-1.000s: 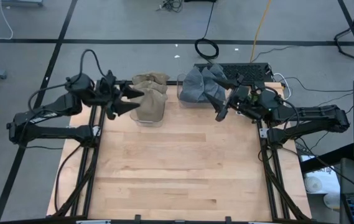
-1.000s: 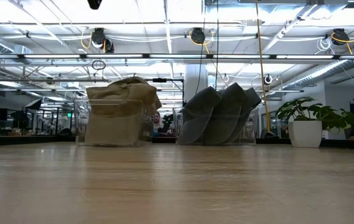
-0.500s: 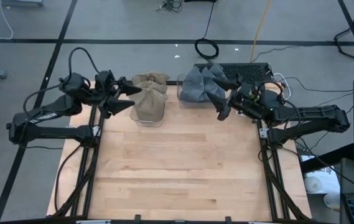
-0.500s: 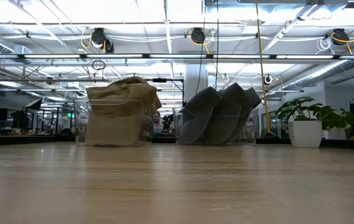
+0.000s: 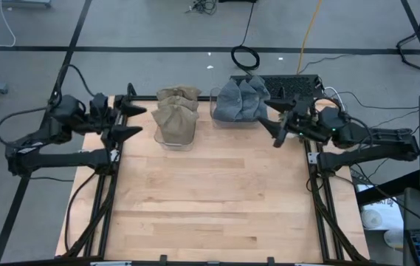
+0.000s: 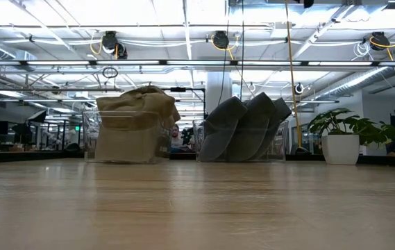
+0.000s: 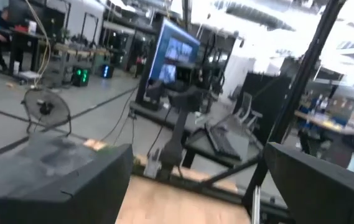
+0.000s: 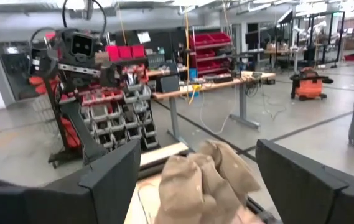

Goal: Pick & Place hat
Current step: Return to Home Position

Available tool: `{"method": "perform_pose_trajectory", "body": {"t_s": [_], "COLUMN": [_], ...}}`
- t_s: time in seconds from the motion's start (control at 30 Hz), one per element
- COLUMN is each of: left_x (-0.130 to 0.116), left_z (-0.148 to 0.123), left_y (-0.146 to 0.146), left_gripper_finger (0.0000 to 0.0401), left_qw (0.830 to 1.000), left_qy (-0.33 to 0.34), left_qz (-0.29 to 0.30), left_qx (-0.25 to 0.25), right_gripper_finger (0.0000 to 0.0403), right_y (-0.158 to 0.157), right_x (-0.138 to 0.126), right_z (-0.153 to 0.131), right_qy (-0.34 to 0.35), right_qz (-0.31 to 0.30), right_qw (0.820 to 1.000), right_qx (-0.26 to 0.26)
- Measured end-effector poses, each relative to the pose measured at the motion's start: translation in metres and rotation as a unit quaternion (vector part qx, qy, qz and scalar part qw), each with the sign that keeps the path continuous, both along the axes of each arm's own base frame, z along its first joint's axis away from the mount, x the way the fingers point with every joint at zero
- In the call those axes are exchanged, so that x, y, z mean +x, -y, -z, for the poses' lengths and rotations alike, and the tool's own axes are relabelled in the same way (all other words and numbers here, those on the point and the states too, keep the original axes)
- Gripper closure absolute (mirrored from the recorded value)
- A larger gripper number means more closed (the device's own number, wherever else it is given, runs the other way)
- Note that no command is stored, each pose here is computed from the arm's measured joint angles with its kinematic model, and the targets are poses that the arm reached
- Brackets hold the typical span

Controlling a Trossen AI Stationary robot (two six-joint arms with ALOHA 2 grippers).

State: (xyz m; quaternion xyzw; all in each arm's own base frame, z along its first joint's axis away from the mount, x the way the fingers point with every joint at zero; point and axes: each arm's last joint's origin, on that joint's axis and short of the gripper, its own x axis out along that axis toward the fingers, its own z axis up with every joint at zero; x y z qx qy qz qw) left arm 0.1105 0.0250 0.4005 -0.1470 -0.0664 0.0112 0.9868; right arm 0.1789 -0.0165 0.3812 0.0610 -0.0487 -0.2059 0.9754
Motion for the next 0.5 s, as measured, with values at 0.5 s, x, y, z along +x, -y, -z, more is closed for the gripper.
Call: {"method": "perform_pose_trajectory", "body": {"t_s": [0.5], "left_x": [-0.068], "left_z": [0.012], "left_y": [0.017], "left_gripper_finger": [0.0026], "left_qw": [0.996], "left_qy": [-0.015], "left_qz": [-0.061], "left_qx": [0.060], "right_gripper_finger": [0.0100], "right_y": [-0.001], "right_x": [-0.036], "right_z": [0.056], "right_qy": [0.020], "right_qz": [-0.002], "right_qw": [1.000], "right_qx": [0.008]}}
